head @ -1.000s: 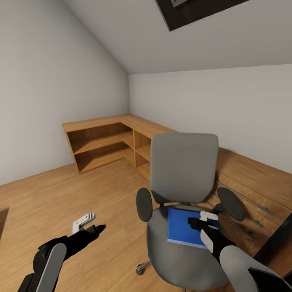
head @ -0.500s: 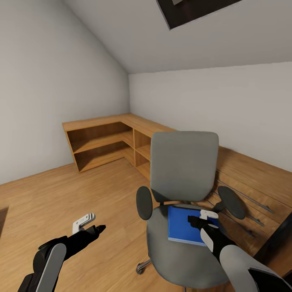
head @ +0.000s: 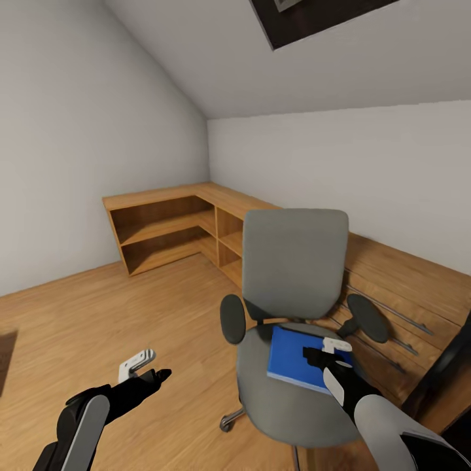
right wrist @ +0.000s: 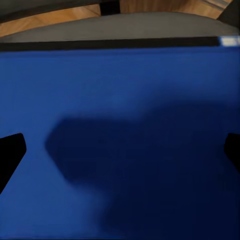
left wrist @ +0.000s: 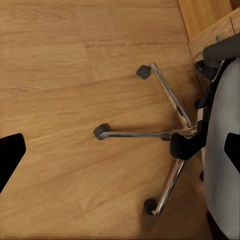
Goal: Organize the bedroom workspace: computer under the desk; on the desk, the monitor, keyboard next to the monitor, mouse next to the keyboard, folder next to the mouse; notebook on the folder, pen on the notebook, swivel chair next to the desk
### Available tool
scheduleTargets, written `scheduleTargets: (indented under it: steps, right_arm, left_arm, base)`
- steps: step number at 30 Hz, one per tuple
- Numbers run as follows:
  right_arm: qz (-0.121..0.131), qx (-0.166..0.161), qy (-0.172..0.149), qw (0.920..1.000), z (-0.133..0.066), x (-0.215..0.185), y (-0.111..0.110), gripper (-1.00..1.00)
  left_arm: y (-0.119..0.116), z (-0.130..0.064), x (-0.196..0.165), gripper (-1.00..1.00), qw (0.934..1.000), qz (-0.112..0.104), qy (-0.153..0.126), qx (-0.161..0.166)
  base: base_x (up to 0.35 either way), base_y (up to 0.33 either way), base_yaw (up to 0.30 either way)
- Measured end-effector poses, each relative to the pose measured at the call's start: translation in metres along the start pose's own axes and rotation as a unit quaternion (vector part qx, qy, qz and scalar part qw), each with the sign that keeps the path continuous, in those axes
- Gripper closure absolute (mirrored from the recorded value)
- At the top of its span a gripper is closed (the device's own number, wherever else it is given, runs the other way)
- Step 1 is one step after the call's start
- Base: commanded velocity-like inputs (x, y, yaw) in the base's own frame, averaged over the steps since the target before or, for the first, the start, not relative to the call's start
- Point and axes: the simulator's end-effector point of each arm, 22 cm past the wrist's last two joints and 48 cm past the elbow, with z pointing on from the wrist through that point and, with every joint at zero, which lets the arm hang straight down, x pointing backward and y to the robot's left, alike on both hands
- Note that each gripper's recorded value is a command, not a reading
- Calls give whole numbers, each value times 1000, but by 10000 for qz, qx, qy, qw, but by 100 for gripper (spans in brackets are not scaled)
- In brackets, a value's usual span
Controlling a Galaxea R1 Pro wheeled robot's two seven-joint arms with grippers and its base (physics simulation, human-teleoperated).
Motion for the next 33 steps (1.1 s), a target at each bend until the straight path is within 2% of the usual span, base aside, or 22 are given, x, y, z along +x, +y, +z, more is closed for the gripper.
scheduleTargets:
  steps: [5,12,33]
  right_arm:
    - [0,0,-4,10000,0,0,0,-100]
    - [-1,1,7,10000,0,1,0,-100]
    - [-7,-3,48,10000,0,5,0,-100]
  left_arm:
    - [0,0,0,-100,10000,0,-1,1]
    - [0,0,0,-100,10000,0,1,1]
    - [0,0,0,-100,10000,-1,0,2]
  base:
    - [-53,0,0]
    - [-237,0,0]
    - [-136,0,0]
